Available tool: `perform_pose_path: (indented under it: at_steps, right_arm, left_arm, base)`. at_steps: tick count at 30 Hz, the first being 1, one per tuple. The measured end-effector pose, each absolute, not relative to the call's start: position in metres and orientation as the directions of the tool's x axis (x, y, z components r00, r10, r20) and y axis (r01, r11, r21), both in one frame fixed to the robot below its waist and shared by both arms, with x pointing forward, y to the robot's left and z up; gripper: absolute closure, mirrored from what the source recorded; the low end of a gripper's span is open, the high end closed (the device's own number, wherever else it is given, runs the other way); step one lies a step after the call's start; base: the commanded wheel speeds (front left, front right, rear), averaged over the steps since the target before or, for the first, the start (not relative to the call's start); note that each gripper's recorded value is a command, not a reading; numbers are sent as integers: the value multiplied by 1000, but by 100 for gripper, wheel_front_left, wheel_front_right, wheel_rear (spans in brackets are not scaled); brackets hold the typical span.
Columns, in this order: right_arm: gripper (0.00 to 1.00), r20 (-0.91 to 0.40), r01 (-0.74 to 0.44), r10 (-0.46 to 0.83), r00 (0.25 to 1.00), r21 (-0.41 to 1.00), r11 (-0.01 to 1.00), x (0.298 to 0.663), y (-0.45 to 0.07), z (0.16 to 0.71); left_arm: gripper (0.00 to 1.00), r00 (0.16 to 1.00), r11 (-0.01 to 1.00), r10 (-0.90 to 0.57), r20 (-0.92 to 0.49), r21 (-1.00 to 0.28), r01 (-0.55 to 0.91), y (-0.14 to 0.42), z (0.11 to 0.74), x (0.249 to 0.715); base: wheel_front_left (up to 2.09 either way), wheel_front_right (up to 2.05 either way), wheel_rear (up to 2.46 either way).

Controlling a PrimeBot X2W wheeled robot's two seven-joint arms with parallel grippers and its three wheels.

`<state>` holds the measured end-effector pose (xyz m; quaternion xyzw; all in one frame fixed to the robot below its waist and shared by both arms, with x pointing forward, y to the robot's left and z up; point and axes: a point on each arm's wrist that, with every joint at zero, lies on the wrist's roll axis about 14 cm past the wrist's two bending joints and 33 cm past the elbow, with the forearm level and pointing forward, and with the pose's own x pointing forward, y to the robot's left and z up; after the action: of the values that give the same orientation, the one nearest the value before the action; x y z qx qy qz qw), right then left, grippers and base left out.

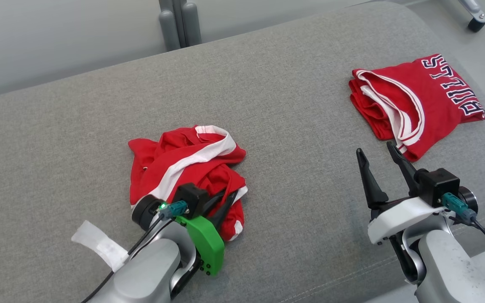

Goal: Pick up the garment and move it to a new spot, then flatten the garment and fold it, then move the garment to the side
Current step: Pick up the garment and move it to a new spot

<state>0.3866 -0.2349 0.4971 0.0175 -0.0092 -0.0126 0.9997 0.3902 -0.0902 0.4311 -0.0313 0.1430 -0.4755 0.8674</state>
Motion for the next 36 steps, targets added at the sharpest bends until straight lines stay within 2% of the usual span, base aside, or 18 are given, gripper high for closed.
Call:
perform_pose_path:
  at_steps: [1,2,3,9,17,22,27,36]
  right_arm:
    - [0,18,35,-35,999,35,999,384,-238,497]
    - [0,17,44,-44,999,34,998,381,-241,497]
    - [0,18,51,-52,998,34,998,380,-244,498]
    - [0,31,15,-16,999,47,999,387,-229,500]
    - [0,41,-80,77,996,74,994,397,-193,500]
    - [0,66,-130,124,990,83,988,400,-175,509]
    - [0,75,-150,145,987,81,985,400,-168,512]
    - [0,57,-86,82,995,58,995,397,-196,508]
  left_arm:
    - [58,503,546,-832,-232,-186,817,-89,426,388]
    - [9,505,550,-828,-243,-183,815,-87,422,386]
    - [0,511,559,-822,-251,-187,808,-84,419,384]
    - [0,623,677,-734,-271,-212,705,-47,409,389]
    - [0,800,835,-545,-251,-256,488,25,410,380]
    - [0,868,887,-444,-222,-250,389,58,419,379]
    - [0,883,893,-421,-206,-264,364,60,423,378]
    - [0,833,874,-469,-294,-292,389,36,394,382]
  base:
    - [0,0,0]
    - [0,0,0]
    - [0,0,0]
    - [0,0,0]
    - [0,0,0]
    - [0,0,0]
    - [0,0,0]
    - [0,0,0]
